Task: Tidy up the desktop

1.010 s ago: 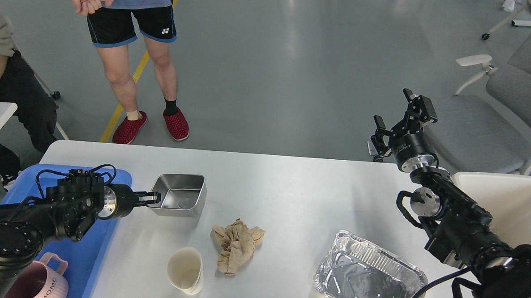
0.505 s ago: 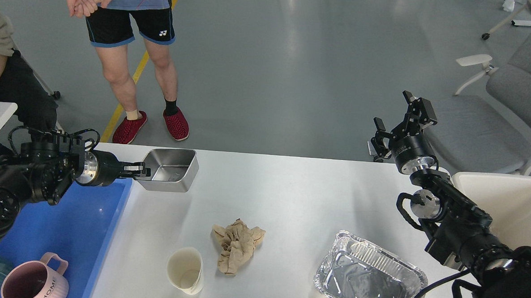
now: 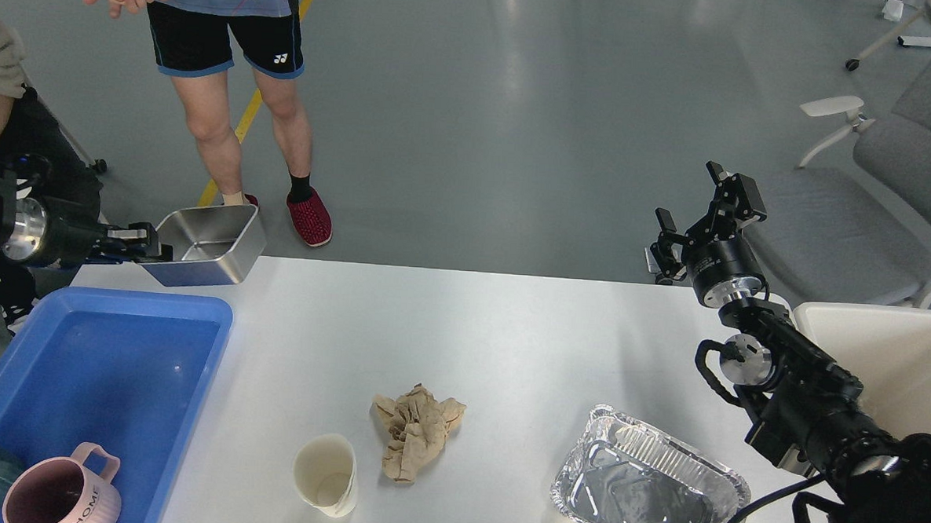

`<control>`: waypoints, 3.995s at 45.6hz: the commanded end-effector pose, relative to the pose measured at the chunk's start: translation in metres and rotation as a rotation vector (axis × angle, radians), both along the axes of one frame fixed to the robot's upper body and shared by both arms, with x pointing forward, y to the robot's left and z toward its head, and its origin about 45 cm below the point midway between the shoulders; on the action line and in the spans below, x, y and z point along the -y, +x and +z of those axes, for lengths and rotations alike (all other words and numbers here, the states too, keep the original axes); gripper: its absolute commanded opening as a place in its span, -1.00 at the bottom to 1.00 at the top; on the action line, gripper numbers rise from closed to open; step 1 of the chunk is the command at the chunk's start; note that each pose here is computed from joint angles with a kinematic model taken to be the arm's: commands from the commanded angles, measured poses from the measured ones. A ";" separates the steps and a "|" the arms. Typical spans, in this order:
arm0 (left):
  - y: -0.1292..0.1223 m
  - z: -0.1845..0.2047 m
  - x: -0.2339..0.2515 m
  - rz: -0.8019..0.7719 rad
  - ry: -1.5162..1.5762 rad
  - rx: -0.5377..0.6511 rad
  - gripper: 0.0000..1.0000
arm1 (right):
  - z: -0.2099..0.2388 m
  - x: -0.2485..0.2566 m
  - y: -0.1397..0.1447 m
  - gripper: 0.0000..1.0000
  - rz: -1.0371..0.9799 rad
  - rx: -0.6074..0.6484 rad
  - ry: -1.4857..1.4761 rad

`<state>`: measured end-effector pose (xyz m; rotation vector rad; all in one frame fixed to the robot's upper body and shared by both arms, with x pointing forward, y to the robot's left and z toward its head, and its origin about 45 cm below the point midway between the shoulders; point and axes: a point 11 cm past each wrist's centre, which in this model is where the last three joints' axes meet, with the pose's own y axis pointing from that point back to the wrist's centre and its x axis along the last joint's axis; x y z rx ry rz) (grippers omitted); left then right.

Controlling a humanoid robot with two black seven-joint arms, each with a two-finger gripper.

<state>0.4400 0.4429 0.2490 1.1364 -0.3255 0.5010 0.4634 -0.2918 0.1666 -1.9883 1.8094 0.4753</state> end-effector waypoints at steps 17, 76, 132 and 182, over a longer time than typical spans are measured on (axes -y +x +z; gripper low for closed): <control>-0.007 0.006 -0.020 0.010 0.027 0.011 -1.00 | 0.003 -0.002 0.002 1.00 0.004 0.007 0.002; -0.095 -0.148 -0.082 0.333 0.282 0.096 -0.89 | -0.010 0.003 -0.007 1.00 0.000 -0.021 -0.008; 0.038 0.030 -0.018 0.654 -0.666 0.411 0.60 | -0.010 0.008 -0.007 1.00 0.005 -0.019 -0.026; 0.039 -0.064 0.050 1.415 -1.346 0.584 0.60 | -0.011 0.002 -0.008 1.00 0.037 -0.028 -0.058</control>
